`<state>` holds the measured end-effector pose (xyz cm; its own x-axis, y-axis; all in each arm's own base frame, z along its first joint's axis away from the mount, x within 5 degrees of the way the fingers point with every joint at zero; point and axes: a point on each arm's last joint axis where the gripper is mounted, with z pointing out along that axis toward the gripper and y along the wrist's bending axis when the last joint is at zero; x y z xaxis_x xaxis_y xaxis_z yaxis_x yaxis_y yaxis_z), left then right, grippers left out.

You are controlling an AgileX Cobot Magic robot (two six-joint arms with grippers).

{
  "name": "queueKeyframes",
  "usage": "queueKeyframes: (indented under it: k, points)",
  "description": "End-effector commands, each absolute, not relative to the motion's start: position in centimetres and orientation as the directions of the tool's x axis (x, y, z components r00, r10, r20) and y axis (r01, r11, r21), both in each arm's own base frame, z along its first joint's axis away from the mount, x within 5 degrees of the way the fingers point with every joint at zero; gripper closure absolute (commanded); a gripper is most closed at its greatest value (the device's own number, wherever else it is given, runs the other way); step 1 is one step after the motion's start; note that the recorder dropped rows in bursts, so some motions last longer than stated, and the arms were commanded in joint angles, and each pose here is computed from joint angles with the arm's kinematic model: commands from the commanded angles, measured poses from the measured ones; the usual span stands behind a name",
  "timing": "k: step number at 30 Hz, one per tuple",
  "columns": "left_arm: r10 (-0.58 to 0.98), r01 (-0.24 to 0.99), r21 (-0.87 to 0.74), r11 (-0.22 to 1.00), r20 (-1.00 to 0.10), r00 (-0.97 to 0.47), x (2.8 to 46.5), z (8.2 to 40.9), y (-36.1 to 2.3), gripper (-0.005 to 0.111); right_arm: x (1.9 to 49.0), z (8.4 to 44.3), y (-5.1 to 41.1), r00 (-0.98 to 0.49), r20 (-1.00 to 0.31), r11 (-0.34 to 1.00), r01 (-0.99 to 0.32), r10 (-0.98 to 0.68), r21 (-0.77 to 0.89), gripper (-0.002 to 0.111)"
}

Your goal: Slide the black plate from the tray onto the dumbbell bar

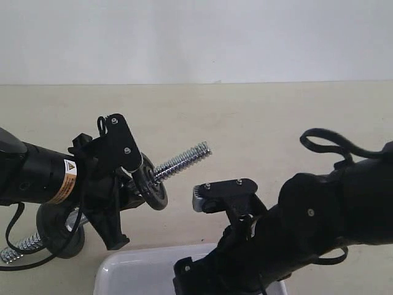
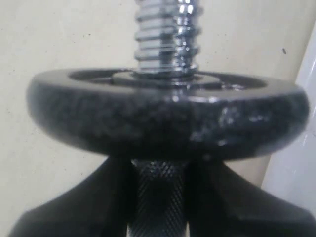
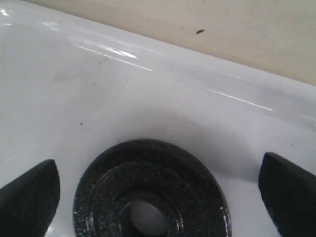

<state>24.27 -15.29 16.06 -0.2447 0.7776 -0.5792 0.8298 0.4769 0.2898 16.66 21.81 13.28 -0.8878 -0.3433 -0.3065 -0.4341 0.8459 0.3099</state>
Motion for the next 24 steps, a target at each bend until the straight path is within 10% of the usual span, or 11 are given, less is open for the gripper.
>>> queueKeyframes:
  k: [1,24]
  points:
    - [0.732,0.789,0.302,0.534,-0.633,-0.253,24.8,18.0,-15.4,0.102,16.9,13.0,21.9,-0.886,-0.317,0.849,-0.433,-0.338,0.303,0.003]
    - [0.733,0.785,0.308,0.538,-0.631,-0.255,24.9,18.0,-15.3,0.102,15.4,18.4,23.1,-0.787,-0.539,0.765,-0.537,-0.301,0.357,0.003]
